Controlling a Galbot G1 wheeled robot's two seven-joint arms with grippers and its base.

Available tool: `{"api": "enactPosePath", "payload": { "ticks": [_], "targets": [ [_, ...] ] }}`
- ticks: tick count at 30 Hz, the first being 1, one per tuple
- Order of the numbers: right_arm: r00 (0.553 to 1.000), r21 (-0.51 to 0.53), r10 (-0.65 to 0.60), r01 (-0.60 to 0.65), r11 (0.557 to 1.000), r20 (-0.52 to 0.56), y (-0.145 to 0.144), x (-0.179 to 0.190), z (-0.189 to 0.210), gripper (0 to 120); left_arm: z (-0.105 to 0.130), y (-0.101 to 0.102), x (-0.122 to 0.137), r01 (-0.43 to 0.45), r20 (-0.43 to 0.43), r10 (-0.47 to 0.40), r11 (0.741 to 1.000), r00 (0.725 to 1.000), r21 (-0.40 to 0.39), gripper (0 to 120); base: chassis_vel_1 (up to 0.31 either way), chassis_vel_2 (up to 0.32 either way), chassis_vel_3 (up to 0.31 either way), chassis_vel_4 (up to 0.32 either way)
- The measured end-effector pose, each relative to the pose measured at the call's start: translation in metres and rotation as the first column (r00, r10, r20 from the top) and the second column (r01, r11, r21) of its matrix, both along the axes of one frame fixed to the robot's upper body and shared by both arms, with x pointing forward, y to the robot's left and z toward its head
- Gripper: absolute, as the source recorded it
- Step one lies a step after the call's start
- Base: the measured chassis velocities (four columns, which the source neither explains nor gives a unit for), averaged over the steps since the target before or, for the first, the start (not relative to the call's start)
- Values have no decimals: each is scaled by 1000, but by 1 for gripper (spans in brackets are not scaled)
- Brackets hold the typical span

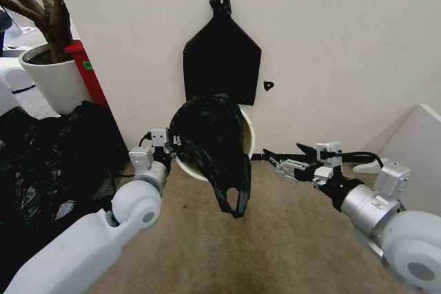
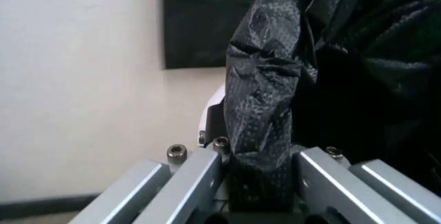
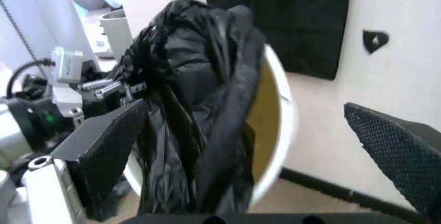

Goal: Place the garbage bag over the trash bin.

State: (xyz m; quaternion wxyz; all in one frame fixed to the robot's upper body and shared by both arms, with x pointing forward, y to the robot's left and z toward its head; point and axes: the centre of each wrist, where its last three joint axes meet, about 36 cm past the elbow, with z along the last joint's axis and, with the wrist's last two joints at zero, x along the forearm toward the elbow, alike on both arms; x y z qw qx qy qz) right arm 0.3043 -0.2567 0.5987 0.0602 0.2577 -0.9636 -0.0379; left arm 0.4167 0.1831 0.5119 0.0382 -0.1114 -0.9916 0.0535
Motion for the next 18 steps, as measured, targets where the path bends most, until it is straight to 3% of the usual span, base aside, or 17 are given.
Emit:
{"api": "enactPosePath", "payload": {
  "ticks": [4, 12, 18],
  "targets": [
    [998, -40, -64, 64, 997, 6, 6, 5, -7, 100, 0, -21, 1, 71, 20, -71, 997, 997, 9, 0, 0, 0, 0, 0],
    [960, -144, -280, 275, 951, -13, 17, 20, -27, 100, -5, -33, -4, 107, 34, -108, 994, 994, 34, 0, 0, 0, 0, 0],
    [943, -188, -332, 322, 928, -21, 15, 27, -33, 100, -3, -39, -1, 119, 42, -120, 992, 992, 30, 0, 0, 0, 0, 0]
  ]
}}
